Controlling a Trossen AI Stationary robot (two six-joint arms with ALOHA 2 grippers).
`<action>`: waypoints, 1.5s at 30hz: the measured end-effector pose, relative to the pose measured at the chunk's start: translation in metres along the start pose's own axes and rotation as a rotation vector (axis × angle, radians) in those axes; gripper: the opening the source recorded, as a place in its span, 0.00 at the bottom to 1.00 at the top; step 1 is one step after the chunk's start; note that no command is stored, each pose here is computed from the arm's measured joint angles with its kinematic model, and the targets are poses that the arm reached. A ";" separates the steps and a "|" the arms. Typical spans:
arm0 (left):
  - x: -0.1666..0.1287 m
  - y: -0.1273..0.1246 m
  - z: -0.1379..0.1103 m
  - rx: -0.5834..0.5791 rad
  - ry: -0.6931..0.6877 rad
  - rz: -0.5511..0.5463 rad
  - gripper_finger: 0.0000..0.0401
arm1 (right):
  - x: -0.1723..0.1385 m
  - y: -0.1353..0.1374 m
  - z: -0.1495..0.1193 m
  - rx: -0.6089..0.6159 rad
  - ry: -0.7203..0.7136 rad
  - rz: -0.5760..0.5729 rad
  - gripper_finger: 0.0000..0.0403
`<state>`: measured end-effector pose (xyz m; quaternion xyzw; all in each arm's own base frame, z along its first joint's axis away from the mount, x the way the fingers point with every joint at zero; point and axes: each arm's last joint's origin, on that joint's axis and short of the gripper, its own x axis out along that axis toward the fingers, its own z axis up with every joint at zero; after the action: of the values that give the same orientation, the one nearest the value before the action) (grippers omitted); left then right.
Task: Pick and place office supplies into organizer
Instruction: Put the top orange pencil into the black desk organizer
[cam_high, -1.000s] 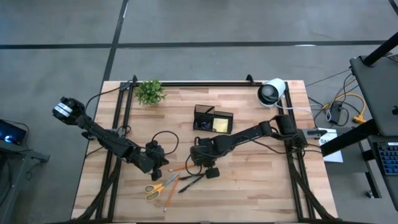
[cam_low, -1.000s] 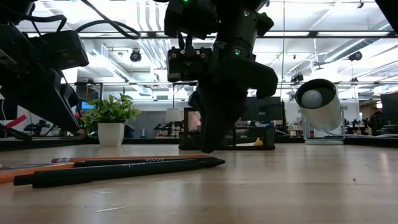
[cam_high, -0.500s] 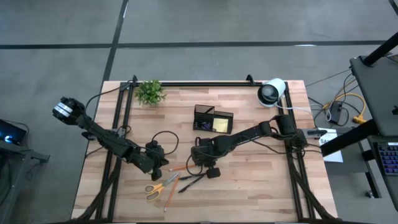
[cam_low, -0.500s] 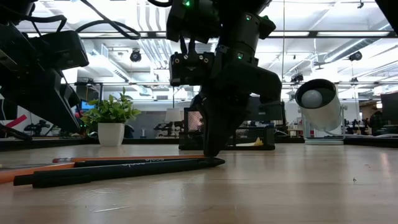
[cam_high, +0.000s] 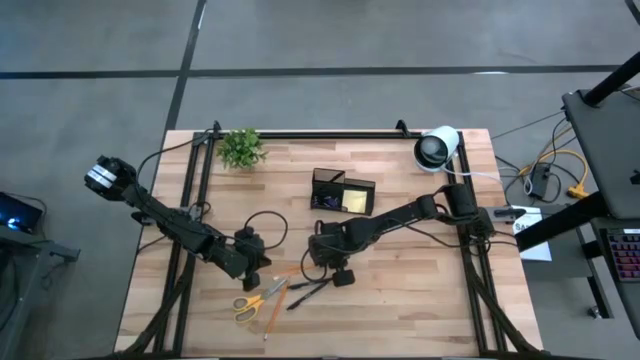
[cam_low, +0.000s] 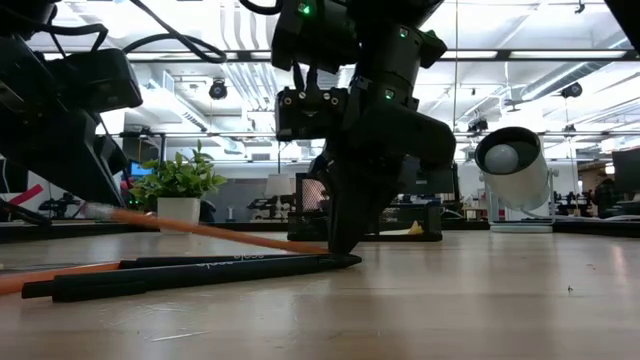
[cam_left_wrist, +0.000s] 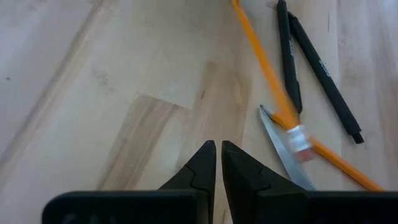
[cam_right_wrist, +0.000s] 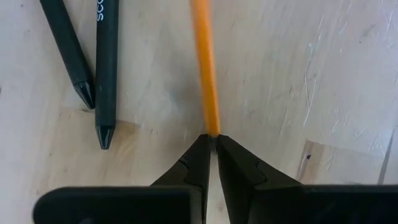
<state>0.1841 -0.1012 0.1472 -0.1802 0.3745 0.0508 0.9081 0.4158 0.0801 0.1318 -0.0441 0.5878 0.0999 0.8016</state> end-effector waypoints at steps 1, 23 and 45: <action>0.000 0.000 0.000 0.000 0.007 -0.007 0.03 | 0.000 0.000 0.000 0.000 0.000 0.000 0.05; -0.006 -0.013 0.011 -0.014 0.014 -0.190 0.23 | 0.001 0.000 0.000 0.009 -0.009 -0.001 0.05; 0.019 -0.013 -0.003 0.012 0.080 -0.130 0.40 | 0.001 -0.002 0.002 0.065 -0.031 -0.004 0.05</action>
<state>0.1981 -0.1149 0.1359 -0.2008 0.3983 -0.0177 0.8948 0.4185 0.0786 0.1309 -0.0178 0.5782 0.0800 0.8118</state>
